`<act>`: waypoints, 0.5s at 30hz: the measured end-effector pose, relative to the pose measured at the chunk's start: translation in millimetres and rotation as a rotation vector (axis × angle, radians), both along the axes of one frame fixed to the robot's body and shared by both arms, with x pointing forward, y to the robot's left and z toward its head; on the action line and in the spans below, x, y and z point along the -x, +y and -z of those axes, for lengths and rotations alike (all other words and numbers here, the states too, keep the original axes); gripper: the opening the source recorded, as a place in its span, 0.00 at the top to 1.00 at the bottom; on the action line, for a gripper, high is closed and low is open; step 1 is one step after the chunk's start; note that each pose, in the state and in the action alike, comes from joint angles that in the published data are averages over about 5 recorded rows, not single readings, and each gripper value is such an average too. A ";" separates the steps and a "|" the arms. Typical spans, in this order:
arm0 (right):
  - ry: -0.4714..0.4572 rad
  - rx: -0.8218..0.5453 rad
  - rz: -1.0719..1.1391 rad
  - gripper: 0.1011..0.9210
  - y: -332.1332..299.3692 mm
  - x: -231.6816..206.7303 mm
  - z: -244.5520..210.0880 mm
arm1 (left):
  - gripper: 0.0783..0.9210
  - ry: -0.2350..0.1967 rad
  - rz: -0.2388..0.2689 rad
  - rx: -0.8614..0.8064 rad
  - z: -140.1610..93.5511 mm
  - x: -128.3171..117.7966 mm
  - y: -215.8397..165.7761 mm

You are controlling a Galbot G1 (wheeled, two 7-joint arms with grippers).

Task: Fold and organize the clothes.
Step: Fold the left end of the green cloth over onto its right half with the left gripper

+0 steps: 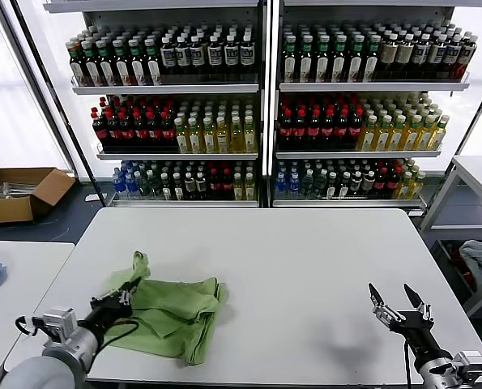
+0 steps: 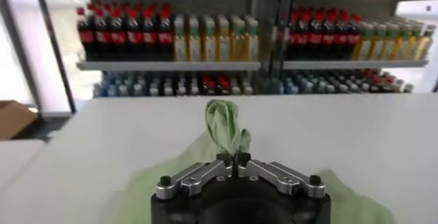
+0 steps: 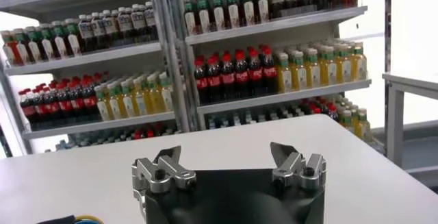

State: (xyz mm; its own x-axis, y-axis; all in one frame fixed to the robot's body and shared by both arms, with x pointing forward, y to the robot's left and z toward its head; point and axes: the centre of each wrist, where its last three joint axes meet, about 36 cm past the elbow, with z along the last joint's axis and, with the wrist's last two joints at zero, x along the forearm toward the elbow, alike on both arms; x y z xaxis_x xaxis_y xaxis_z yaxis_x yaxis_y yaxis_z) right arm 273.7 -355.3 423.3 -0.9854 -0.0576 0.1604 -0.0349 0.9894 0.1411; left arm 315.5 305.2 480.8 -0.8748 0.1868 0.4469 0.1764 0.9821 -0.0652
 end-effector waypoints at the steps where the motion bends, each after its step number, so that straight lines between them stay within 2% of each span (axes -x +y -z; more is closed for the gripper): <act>1: 0.001 0.000 0.001 0.12 -0.1 0.2 0.1 | 0.97 0.008 0.010 0.005 2.7 1.0 -3.8; 15: 0.006 0.002 -0.008 0.12 5.6 1.0 2.3 | 0.94 0.091 0.140 0.046 31.6 3.9 -44.6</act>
